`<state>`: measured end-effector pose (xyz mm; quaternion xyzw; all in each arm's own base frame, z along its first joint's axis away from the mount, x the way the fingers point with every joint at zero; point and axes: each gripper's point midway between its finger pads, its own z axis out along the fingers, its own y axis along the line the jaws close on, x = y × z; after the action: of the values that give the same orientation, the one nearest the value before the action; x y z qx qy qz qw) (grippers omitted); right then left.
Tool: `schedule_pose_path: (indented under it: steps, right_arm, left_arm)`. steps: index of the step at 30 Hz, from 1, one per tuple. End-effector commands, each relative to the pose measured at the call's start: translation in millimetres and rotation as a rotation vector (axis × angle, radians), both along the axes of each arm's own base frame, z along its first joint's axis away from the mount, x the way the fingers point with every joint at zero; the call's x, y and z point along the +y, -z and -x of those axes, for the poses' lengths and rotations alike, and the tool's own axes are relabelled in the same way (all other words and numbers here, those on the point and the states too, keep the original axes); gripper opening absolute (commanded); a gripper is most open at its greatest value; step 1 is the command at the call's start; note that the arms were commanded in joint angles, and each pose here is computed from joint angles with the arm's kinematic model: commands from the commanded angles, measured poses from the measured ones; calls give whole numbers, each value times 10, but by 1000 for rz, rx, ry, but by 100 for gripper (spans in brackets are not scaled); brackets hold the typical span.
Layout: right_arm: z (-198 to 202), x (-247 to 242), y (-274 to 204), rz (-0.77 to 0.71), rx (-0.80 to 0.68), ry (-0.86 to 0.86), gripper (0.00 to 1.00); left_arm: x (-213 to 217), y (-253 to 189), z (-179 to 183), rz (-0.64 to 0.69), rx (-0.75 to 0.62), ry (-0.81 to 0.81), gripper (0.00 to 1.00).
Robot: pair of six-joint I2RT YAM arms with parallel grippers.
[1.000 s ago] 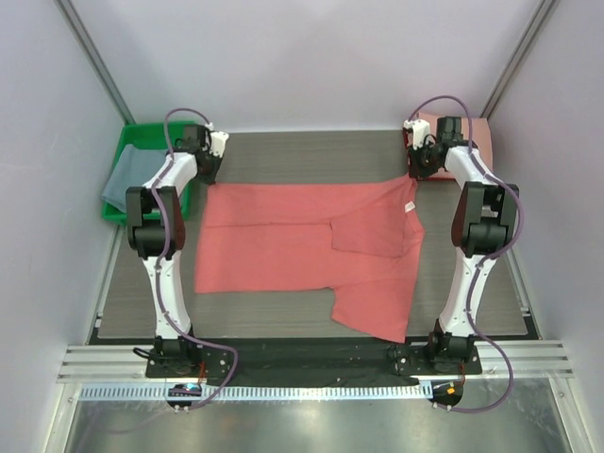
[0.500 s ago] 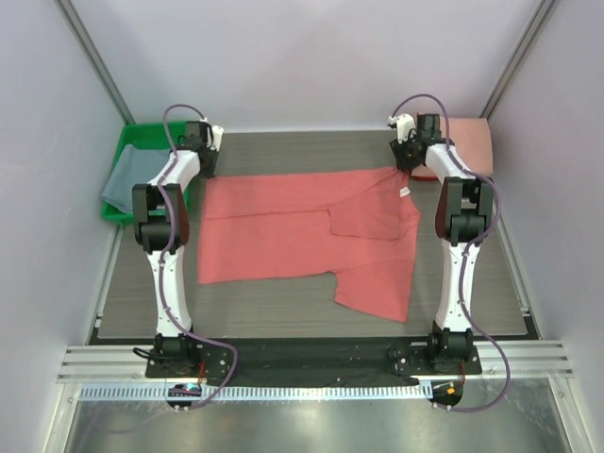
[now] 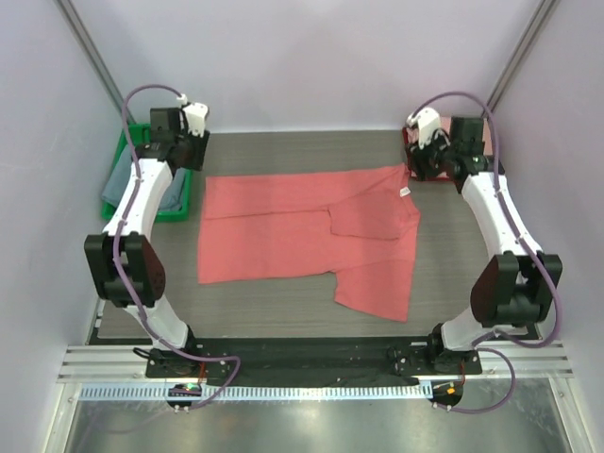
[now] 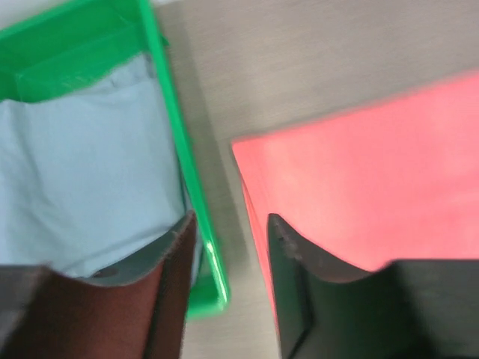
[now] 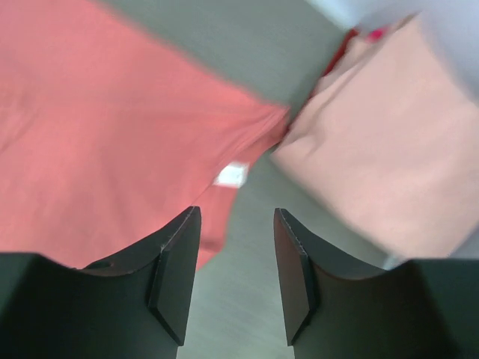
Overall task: Fold and stack the t-shirts
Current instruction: Fold the tshirt
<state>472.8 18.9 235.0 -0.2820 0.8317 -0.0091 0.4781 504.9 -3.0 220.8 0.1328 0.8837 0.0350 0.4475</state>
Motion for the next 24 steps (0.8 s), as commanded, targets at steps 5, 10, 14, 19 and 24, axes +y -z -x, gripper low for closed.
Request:
schedule_pose_path:
  steps: [5, 10, 14, 19, 24]
  right_arm:
    - [1681, 259, 1329, 27, 519, -302, 46]
    - [2355, 207, 1478, 142, 501, -458, 48]
    - [2902, 290, 1607, 309, 390, -735, 48]
    - [3412, 367, 1777, 443, 297, -1102, 47]
    - [3621, 409, 1991, 459, 279, -1266, 47]
  left_arm:
    - [-135, 1041, 1410, -16, 447, 227, 34]
    - [-104, 1202, 1912, -168, 477, 376, 33]
    - [-62, 1390, 1978, -193, 505, 359, 33]
    - [-93, 1534, 1763, -118, 576, 244, 35]
    - [-115, 1481, 1491, -87, 580, 192, 39]
